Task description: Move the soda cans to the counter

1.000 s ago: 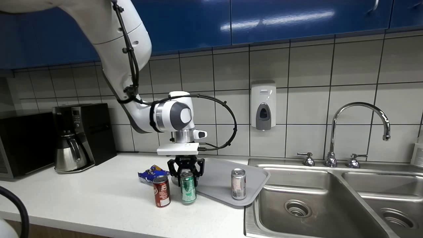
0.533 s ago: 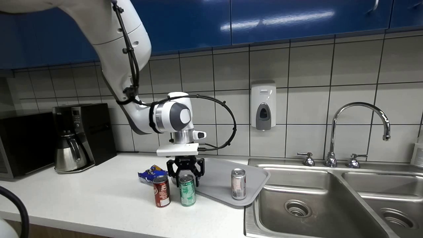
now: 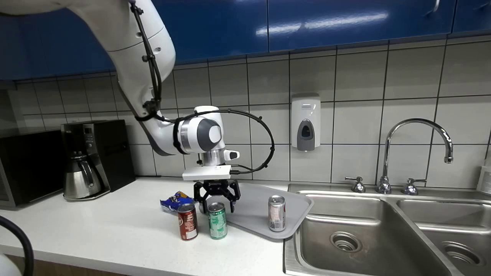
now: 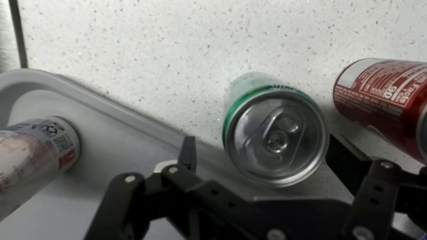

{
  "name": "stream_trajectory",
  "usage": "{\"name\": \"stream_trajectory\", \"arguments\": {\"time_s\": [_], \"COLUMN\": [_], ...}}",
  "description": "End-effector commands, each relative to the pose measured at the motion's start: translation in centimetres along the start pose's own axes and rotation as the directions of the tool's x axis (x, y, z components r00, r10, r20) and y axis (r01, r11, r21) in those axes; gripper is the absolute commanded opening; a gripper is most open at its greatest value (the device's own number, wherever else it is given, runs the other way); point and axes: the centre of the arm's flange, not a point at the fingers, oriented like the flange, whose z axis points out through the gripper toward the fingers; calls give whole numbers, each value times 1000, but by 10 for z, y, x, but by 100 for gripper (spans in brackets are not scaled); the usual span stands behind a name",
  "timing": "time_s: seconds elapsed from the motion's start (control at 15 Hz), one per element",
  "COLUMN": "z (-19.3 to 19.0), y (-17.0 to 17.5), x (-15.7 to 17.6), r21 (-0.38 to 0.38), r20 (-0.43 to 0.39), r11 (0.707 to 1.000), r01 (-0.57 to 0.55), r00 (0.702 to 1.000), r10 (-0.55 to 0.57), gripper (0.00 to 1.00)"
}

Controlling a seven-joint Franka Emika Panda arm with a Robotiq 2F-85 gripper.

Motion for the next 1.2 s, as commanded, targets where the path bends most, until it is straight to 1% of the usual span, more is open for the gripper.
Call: {"name": "stream_trajectory", "arguments": {"time_s": [0.0,0.27,0.53,0.8,1.13], "z": [-18,-31,-46,-56,-65], "y": [6,19,34,44,55], "x": [3,18,31,35,33], "r21": [-16,-28,-26,-20,-16], "r20": [-65,-121,-149,-163,-144], "r11": [999,997,988,970,938], "r01": [-28,-76,-155,-244,-346], "r00": [997,990,977,958,929], "r10": [27,72,149,237,341], "gripper": [100,100,100,100,100]}}
